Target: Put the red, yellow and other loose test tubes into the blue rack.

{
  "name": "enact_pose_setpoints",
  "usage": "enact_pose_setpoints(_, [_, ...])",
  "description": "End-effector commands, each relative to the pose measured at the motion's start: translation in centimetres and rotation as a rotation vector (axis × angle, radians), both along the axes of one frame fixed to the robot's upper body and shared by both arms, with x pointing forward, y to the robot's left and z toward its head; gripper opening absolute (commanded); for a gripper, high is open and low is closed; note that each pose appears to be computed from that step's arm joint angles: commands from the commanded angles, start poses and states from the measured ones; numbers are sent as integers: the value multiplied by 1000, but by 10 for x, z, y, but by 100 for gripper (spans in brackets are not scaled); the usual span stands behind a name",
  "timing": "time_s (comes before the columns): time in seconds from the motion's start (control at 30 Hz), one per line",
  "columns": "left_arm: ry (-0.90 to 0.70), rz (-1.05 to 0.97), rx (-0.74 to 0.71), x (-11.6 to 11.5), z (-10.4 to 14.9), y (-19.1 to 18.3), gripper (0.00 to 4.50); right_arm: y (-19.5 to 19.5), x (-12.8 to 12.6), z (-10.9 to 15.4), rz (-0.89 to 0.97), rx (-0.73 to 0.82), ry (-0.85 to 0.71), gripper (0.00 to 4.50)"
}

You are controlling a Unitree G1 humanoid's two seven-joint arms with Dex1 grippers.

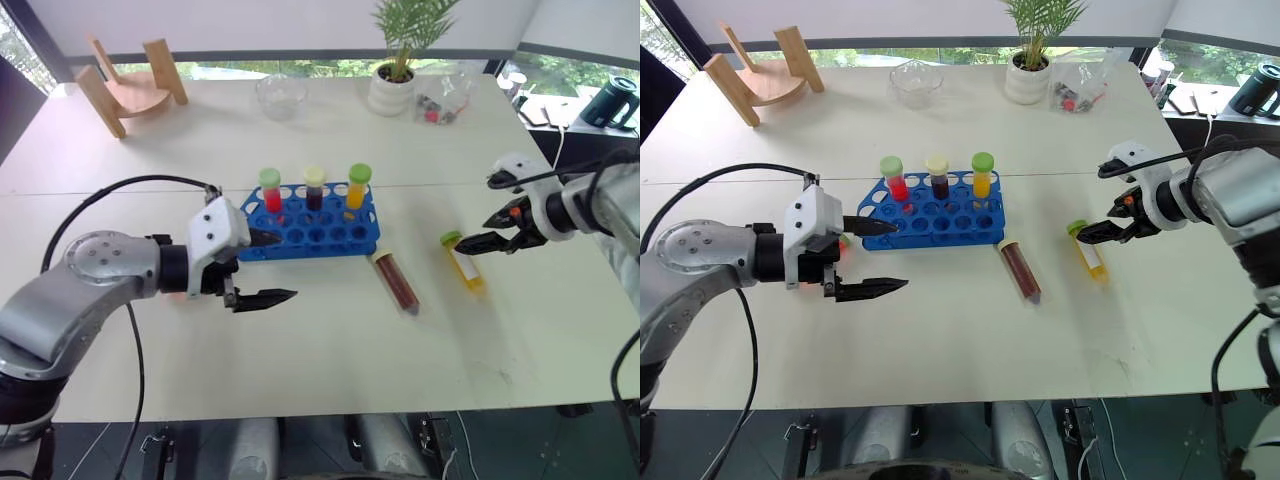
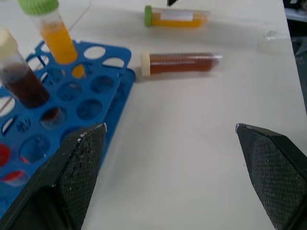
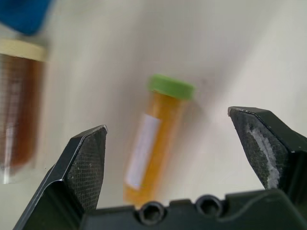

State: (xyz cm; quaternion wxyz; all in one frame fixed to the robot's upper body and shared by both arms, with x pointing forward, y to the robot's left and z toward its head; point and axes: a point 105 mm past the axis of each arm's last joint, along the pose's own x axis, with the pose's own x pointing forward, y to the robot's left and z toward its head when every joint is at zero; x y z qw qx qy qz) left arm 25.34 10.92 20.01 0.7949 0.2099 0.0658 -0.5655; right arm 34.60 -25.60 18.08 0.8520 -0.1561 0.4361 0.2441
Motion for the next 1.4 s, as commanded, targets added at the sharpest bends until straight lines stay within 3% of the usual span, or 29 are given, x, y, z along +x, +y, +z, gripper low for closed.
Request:
enact_pose_setpoints(0.03, [-29,-16,-13,-5,0,-9,445,7,4,6,-40,45,32,450])
enact_pose_setpoints(0.3, [3,25,-10,1,-22,-11,445,20,14,-32,-9,-17,147,450])
enact_pose_setpoints(0.4, [5,32,4,2,-29,-11,450,15,15,-45,16,-83,169,367])
enact_pose_setpoints(0.47, [7,31,8,1,-31,-11,450,13,13,-52,37,-109,186,276])
enact_pose_setpoints(0.5, [7,30,9,1,-31,-10,450,12,13,-55,42,-117,191,202])
enact_pose_setpoints(0.57, [8,38,19,2,-32,-7,450,11,12,-59,47,-115,191,109])
enact_pose_setpoints(0.6, [9,43,23,3,-32,-5,450,13,14,-56,66,-96,152,87])
enact_pose_setpoints(0.67, [15,51,29,4,-32,0,450,29,28,-36,142,-11,-12,86])
enact_pose_setpoints(0.73, [35,60,19,5,-30,7,450,65,42,8,283,175,-324,86])
enact_pose_setpoints(0.8, [45,64,2,6,-26,16,450,92,34,45,388,316,-599,86])
enact_pose_setpoints(0.87, [52,58,4,6,-21,25,450,114,18,59,396,443,-761,86])
enact_pose_setpoints(1.03, [90,81,-8,11,-12,44,450,158,-8,55,257,666,-966,86])
enact_pose_setpoints(1.13, [130,103,-3,11,-15,53,450,173,-10,45,147,715,-1023,86])
enact_pose_setpoints(1.4, [162,127,19,14,-19,59,450,187,2,19,111,569,-1165,86])
